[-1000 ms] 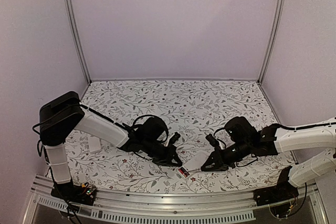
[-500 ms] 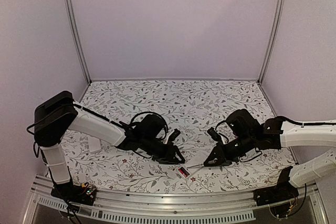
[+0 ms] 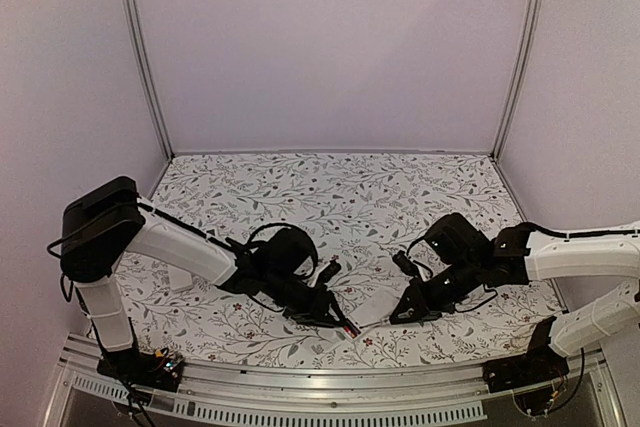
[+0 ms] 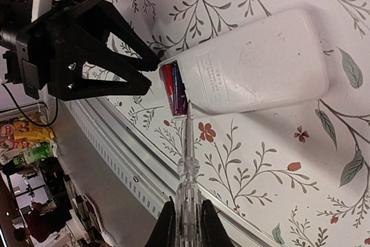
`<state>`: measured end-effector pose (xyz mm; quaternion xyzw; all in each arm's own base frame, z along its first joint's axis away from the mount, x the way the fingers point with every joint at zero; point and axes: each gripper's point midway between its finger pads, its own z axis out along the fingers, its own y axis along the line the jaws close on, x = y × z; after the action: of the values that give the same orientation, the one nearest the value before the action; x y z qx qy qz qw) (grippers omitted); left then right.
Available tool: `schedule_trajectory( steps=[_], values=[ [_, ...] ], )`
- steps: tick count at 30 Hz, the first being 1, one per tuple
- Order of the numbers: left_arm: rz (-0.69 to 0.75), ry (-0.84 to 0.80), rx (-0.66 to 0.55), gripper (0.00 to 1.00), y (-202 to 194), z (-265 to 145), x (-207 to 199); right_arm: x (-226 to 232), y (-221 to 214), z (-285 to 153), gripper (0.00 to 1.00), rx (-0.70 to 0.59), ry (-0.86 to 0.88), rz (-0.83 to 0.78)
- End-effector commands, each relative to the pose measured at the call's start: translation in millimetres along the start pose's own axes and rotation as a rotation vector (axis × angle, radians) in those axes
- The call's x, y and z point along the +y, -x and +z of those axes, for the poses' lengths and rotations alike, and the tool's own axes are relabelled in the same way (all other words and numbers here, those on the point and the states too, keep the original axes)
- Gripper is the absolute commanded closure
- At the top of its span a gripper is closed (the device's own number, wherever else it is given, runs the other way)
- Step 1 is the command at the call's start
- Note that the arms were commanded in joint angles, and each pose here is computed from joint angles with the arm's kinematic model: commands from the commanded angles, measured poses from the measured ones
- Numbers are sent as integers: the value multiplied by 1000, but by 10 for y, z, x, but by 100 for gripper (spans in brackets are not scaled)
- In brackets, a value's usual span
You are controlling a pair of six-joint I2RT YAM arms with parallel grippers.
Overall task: Unload the batteries from the remote control
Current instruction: Remove the battery from the remote control without the battery cover.
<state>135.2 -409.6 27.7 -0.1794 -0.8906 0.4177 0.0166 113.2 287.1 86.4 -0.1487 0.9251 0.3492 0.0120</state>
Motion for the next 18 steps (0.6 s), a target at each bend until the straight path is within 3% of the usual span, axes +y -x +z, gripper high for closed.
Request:
schedule_trajectory(
  steps=[1, 18],
  values=[
    [-14, 6, 46, 69, -140, 68, 32, -38, -5, 68, 100, 13, -5, -17],
    [-28, 8, 83, 87, -223, 167, 95, -6, -124, 236, 100, 34, 137, 47]
  ],
)
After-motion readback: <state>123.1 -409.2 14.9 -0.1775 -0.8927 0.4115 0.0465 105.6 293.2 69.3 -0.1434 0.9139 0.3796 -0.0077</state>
